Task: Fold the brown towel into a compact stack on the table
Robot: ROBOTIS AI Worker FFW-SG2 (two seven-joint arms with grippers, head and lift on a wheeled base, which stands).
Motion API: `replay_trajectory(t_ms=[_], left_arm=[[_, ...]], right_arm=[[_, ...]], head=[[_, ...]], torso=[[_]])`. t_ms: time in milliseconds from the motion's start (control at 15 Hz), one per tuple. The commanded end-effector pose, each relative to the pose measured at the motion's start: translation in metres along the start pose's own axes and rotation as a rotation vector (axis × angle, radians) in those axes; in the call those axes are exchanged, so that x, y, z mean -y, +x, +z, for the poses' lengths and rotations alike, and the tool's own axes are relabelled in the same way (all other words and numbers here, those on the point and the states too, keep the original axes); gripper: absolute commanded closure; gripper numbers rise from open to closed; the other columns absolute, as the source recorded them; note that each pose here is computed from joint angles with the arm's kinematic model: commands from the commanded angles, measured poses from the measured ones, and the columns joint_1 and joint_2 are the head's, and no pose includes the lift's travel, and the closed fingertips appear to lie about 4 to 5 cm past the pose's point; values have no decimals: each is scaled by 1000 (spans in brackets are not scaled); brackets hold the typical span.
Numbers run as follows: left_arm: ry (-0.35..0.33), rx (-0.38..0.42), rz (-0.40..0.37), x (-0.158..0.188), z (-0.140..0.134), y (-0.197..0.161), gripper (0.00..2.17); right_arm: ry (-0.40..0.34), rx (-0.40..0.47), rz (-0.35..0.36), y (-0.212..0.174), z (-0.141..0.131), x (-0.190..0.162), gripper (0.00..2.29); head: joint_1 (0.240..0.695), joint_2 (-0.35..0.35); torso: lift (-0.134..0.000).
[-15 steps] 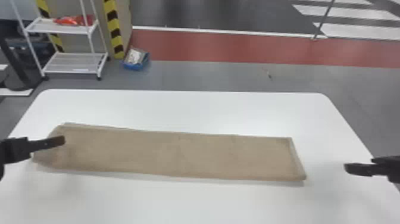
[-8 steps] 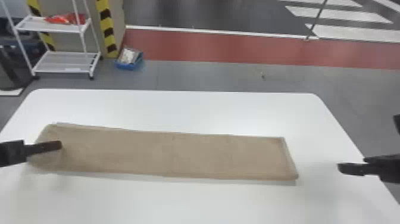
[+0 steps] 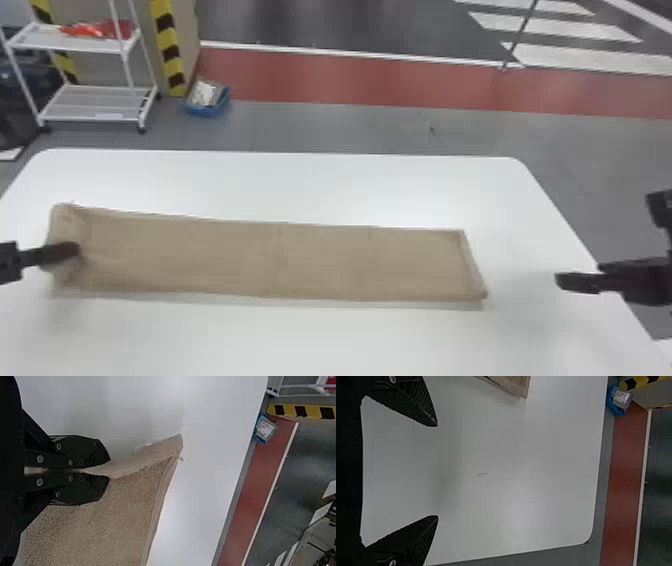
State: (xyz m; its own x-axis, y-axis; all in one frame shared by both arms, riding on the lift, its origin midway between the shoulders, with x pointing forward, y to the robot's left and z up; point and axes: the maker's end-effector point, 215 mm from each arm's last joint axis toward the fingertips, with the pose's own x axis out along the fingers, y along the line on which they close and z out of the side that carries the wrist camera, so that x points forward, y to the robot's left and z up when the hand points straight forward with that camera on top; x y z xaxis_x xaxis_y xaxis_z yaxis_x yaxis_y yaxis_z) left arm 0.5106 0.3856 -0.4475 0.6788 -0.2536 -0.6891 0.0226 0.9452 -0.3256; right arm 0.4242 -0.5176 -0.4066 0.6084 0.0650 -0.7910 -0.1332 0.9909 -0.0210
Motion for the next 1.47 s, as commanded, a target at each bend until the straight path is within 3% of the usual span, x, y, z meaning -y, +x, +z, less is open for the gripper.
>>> replay_trajectory(t_ms=[0,133,400,533,800,1067,1400], left_arm=[[-1,49,-1,-3,12,-18,1892],[-25,67,-31,8,15,-35,1892],[-137,79,-75,40,26,-76,1895],[-136,118,-117,67,39,-99,1895],[79,180,-197,168,69,-107,1892],[269,193,-219,259,74,-102,1895],[487,104,-240,351,20,-77,1892]], right_arm=[[2,-2,0,0,-1,0,49],[-8,3,0,2,0,0,49],[-5,5,7,2,0,-3,49],[-4,6,7,1,-3,-1,49],[0,12,13,2,-3,-2,49],[9,16,7,-4,-5,3,49],[15,31,8,-9,-8,9,49]], head=[[695,-158],[695,-153],[695,-160],[695,-170],[695,-221],[695,-320],[695,-350]], torso=[[-124],[-124],[-124],[-124],[-124],[-124],[-124]])
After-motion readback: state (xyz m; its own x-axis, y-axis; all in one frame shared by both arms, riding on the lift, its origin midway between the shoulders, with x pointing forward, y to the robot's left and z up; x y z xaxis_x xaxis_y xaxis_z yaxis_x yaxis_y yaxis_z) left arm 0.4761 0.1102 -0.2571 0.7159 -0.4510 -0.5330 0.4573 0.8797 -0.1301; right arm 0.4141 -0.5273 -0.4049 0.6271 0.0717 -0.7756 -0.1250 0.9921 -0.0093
